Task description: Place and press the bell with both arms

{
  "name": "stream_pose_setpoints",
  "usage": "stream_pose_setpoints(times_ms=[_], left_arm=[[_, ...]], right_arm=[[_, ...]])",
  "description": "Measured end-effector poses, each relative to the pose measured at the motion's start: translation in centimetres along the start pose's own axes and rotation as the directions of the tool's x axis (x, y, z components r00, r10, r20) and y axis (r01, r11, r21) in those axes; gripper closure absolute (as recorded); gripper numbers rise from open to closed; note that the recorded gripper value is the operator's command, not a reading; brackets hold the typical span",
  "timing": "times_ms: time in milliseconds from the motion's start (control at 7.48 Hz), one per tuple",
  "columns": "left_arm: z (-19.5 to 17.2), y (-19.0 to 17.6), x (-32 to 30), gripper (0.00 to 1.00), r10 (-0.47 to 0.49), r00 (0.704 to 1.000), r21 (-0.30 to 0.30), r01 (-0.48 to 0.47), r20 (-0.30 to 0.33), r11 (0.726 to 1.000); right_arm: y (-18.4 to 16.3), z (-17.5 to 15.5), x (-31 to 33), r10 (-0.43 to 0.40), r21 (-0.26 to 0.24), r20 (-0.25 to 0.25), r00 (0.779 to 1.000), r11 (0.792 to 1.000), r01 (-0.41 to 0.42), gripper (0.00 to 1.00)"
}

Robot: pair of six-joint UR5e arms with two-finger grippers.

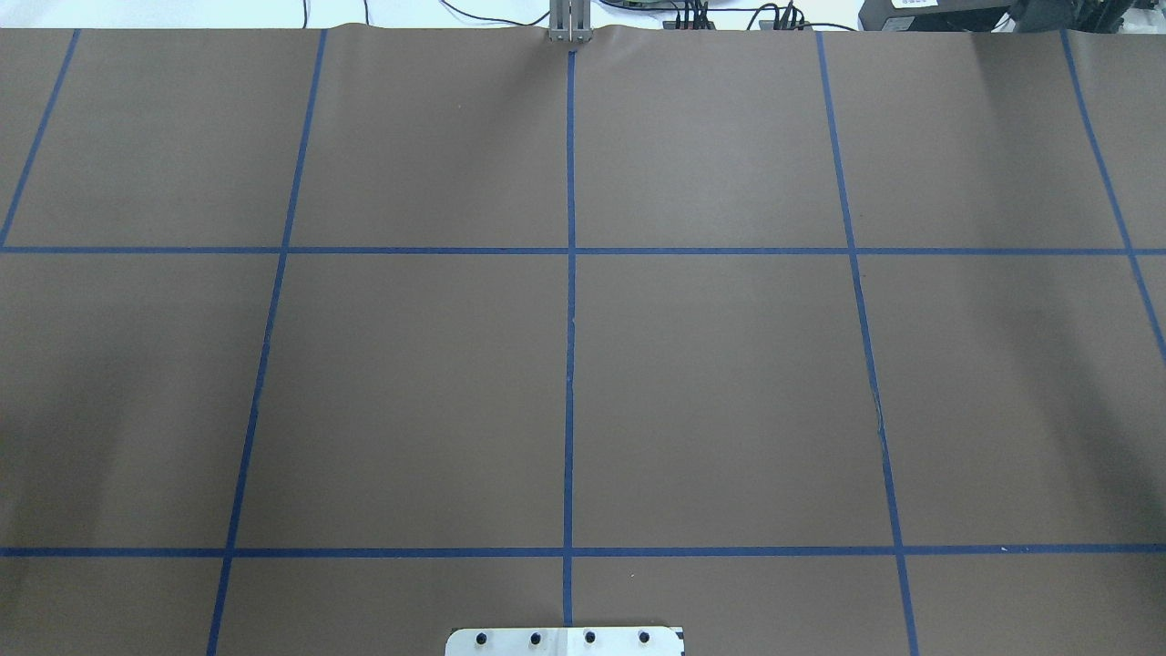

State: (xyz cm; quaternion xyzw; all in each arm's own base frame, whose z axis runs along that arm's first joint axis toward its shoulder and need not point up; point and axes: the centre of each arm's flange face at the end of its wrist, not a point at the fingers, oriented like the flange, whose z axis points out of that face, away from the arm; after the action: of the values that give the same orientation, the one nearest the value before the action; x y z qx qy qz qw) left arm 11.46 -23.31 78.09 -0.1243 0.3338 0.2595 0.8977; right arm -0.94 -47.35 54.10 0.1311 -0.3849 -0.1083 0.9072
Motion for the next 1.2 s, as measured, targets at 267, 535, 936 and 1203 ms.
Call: stream_pose_setpoints(times_ms=[267, 535, 936, 1203], left_arm=[[-0.2, -0.2, 0.1, 0.44, 0.007, 1.0, 0.005, -0.007, -0.004, 1.0], [-0.5, -0.3, 0.3, 0.88, 0.008, 1.0, 0.014, -0.008, -0.009, 1.0], [-2.2, -0.6, 0.7, 0.95, 0.005, 1.0, 0.057, -0.004, -0.019, 0.998], [-5.2, -1.2, 1.7, 0.95, -0.002, 0.998, 0.123, 0.011, -0.069, 0.992]], right_arm=[[0.0, 0.0, 0.0, 0.0, 0.0, 0.0, 1.0, 1.0, 0.0, 0.0], [-0.1, 0.0, 0.0, -0.001, 0.001, 0.0, 1.0, 1.0, 0.001, 0.0], [0.0, 0.0, 0.0, 0.0, 0.0, 0.001, 1.0, 1.0, 0.0, 0.0], [0.0, 0.0, 0.0, 0.0, 0.0, 0.001, 1.0, 1.0, 0.0, 0.0]])
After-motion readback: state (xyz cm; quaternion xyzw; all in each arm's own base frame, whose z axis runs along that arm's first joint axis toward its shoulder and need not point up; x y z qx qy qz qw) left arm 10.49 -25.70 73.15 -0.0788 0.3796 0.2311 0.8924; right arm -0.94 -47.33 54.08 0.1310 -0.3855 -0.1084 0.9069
